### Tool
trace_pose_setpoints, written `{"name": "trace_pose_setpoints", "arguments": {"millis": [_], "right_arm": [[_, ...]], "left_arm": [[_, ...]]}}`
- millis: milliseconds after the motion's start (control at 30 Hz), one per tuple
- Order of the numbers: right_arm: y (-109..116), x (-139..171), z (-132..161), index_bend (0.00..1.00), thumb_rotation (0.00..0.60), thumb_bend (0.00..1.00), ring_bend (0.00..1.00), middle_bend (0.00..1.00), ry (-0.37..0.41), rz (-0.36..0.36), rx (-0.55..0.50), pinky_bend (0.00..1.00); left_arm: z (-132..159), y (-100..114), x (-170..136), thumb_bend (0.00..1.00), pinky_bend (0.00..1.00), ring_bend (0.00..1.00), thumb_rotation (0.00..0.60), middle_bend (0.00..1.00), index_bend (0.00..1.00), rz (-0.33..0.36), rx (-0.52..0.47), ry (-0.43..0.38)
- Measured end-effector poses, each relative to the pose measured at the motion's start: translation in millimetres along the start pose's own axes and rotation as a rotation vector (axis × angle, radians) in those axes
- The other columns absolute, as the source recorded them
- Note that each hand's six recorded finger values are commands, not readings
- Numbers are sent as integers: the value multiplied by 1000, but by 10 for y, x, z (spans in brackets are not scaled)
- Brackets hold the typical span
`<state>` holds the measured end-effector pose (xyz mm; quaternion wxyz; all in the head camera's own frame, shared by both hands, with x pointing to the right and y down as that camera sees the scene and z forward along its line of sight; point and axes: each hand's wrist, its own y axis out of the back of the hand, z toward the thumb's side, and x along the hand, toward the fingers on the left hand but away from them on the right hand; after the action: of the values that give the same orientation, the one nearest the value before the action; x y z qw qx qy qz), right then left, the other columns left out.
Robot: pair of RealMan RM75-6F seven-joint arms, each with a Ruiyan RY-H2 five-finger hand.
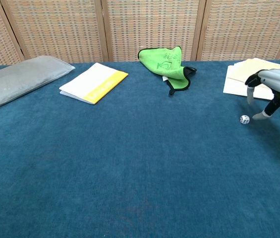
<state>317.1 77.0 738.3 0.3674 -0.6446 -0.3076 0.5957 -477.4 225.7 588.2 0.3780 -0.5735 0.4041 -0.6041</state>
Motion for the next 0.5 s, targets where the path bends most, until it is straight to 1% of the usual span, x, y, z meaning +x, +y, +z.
{"name": "trace_pose_setpoints", "arguments": {"millis": [500], "right_arm": [[-97, -23, 78, 533, 600, 377, 0, 241, 5, 25, -15, 63]], "left_arm": [[3, 1, 4, 0, 0, 0, 600, 0, 0, 0, -3, -1]]}}
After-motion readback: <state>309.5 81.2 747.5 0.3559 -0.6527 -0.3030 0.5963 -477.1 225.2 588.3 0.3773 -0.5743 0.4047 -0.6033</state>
